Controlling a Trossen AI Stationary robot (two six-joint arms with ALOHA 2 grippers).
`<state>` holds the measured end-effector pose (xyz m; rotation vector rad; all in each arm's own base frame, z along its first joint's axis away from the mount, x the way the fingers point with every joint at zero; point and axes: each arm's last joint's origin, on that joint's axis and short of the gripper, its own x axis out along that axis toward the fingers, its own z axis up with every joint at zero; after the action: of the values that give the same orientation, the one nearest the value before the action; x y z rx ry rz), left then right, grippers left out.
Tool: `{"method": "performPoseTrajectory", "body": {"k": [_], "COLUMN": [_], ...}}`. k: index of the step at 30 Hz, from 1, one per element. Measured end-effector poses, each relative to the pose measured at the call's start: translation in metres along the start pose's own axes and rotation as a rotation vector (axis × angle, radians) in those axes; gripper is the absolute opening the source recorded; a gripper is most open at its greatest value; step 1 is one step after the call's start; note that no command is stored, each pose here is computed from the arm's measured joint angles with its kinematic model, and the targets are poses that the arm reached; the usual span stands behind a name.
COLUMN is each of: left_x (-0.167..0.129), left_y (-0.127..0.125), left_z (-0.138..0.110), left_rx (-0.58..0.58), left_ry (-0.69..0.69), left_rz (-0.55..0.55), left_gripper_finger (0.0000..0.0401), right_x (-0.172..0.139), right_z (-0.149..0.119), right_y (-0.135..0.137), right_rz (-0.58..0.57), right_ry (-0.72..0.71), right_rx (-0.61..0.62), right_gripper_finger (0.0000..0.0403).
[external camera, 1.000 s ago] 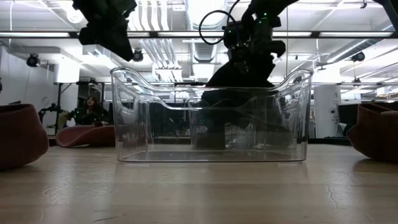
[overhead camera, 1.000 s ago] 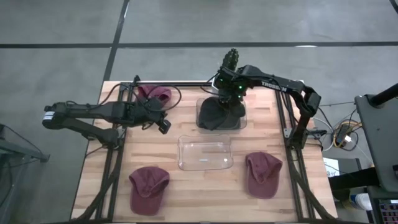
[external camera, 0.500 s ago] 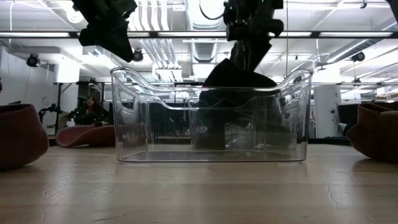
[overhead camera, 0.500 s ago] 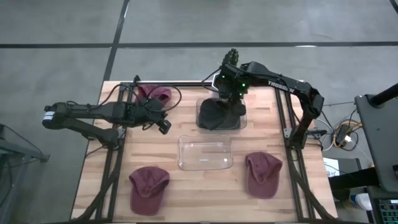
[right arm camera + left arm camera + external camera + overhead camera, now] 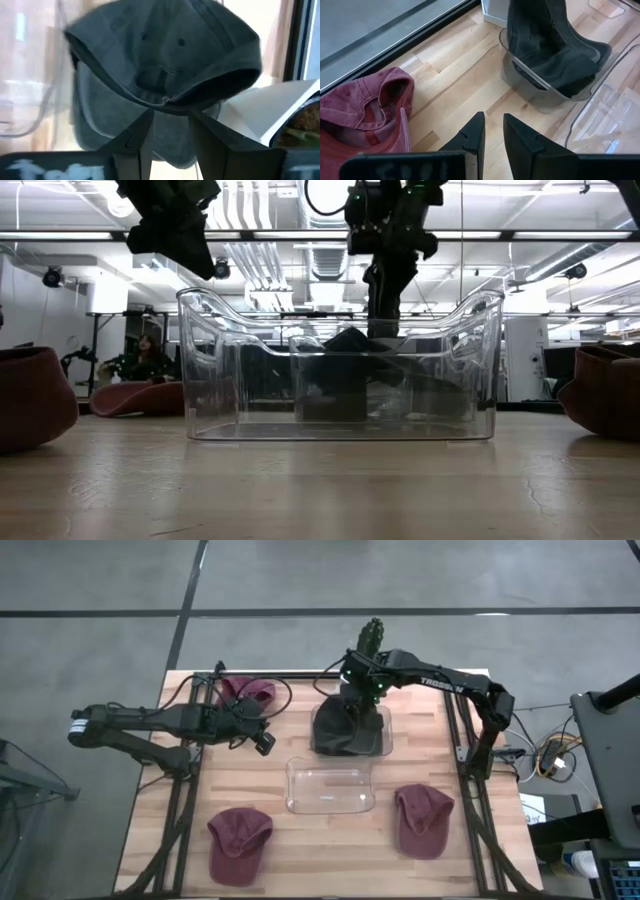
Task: Pick & Place hat
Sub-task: Put the black cap into the top transparent bin
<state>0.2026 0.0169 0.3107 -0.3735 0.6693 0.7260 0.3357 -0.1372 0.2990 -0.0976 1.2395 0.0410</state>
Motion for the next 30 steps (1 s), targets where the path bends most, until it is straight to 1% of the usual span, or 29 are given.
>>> {"method": "performPoseTrajectory", "body": {"k": [5,7,10,13,14,16,20,25,30], "left_x": [0.000,0.000,0.000,0.000,0.000,0.000,0.000,0.003,0.003], "left_y": [0.000,0.000,0.000,0.000,0.000,0.000,0.000,-0.002,-0.002], "left_z": [0.000,0.000,0.000,0.000,0.000,0.000,0.000,0.000,0.000], "left_rx": [0.002,0.002,0.010,0.015,0.015,0.015,0.011,0.003,0.002], "left_ry": [0.000,0.000,0.000,0.001,0.000,-0.001,-0.006,-0.019,-0.022], "left_rz": [0.000,0.000,-0.001,0.000,0.000,0.002,-0.002,-0.011,-0.012], "left_gripper_finger": [0.0062,0.0062,0.0062,0.0062,0.0062,0.0062,0.0062,0.0062,0.0062], "right_x": [-0.002,-0.005,-0.009,-0.008,-0.005,0.003,0.024,0.054,0.080], "right_z": [0.000,0.002,0.007,0.014,0.016,0.020,0.023,0.028,0.032], "right_y": [0.001,0.004,0.012,0.021,0.024,0.028,0.033,0.040,0.043], "right_rz": [-0.040,-0.044,-0.044,0.035,0.062,0.077,0.115,0.212,0.245], "right_ry": [0.019,0.010,-0.026,-0.104,-0.122,-0.141,-0.112,-0.076,-0.034], "right_rx": [0.000,-0.002,-0.040,-0.083,-0.097,-0.111,-0.110,-0.119,-0.120], "right_gripper_finger": [0.0100,0.0093,0.0083,0.0077,0.0077,0.0078,0.0082,0.0086,0.0086]}}
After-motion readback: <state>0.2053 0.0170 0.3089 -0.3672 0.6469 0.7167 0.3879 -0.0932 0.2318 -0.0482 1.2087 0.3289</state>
